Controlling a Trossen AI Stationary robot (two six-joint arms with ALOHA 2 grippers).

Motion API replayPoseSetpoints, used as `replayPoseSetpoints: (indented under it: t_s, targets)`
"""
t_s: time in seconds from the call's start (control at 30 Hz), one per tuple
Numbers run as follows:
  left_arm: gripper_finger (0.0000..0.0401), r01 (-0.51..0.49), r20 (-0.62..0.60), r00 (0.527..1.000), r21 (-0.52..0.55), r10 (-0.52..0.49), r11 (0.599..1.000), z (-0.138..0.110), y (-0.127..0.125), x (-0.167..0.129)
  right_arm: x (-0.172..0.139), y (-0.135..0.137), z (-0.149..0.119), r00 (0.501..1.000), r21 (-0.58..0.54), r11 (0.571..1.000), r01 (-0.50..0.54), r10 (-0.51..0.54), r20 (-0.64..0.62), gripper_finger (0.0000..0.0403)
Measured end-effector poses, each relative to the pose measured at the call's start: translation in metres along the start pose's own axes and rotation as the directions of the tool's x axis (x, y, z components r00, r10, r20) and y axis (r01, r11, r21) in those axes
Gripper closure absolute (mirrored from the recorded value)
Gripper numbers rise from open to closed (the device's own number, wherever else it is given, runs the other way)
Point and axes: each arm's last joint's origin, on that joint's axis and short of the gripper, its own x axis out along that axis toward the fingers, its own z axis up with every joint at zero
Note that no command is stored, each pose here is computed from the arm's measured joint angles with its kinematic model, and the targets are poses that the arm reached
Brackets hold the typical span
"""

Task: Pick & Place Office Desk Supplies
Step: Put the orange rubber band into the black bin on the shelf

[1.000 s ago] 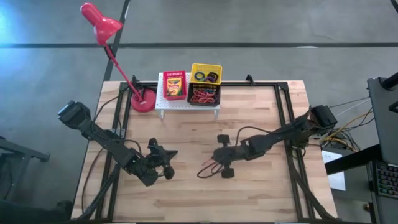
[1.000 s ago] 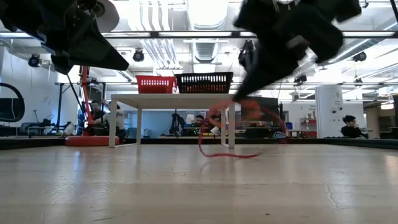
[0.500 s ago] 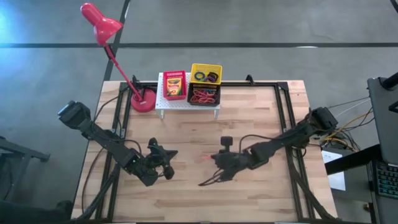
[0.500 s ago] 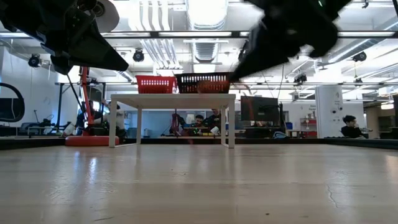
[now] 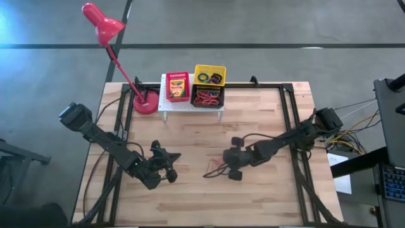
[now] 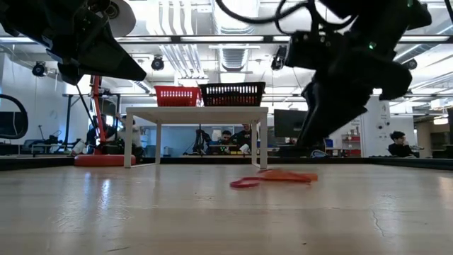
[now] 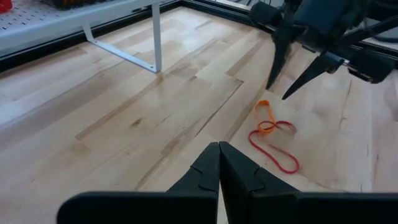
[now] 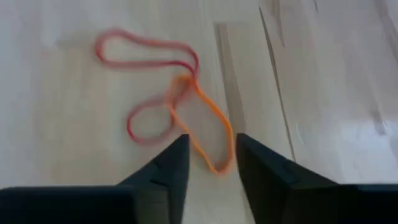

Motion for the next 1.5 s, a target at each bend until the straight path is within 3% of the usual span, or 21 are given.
replayPoseSetpoints:
  t_s: [0.13,0.37,0.57,0.73,0.9,1.0,1.13,1.2,1.3,1.5]
  targets:
    - [0.0393,0.001,-0.001,1.000,0.000,-0.001,1.000,0.000,0.000,0.000,0.003,-0.005,-0.008,0.999,-0.015,1.000,0.021,-0.022,-0.043,0.0246]
    - [0.0393,0.001,-0.001,1.000,-0.001,-0.001,1.000,0.000,0.000,0.000,0.014,-0.009,-0.026,1.000,-0.052,0.999,0.005,-0.005,0.002,0.0243]
    - [0.0393,0.001,-0.001,1.000,0.000,-0.001,1.000,0.000,0.000,0.000,0.023,-0.025,-0.032,1.000,-0.003,1.000,0.010,-0.010,-0.011,0.0280]
    - [0.0393,0.000,0.000,1.000,0.000,0.000,1.000,0.000,0.000,0.000,0.029,-0.035,-0.035,0.992,0.010,0.992,-0.129,0.129,-0.011,0.0315]
    - [0.0393,-0.001,0.001,1.000,0.000,0.001,1.000,0.000,0.000,0.000,0.030,-0.035,-0.036,0.988,-0.024,0.988,-0.153,0.153,0.015,0.0357]
    - [0.0393,-0.001,0.001,1.000,0.000,0.001,1.000,0.000,0.000,0.000,0.028,-0.032,-0.029,0.985,-0.049,0.985,-0.168,0.169,0.029,0.0388]
    - [0.0393,-0.001,0.001,1.000,0.000,0.001,1.000,0.000,0.000,0.000,0.013,-0.028,-0.002,0.972,-0.070,0.979,-0.190,0.198,0.126,0.0393]
    - [0.0393,-0.001,0.001,1.000,0.001,0.001,1.000,0.000,0.000,0.000,0.000,-0.028,0.015,0.969,-0.071,0.986,-0.151,0.162,0.188,0.0394]
    - [0.0393,-0.001,0.001,1.000,0.002,0.001,1.000,0.000,0.000,0.000,-0.021,-0.032,0.038,0.964,-0.051,0.999,-0.014,0.027,0.264,0.0394]
    - [0.0393,-0.001,0.001,1.000,0.003,0.001,1.000,0.000,0.000,0.000,-0.061,-0.056,0.089,0.880,0.020,0.974,0.225,-0.212,0.425,0.0394]
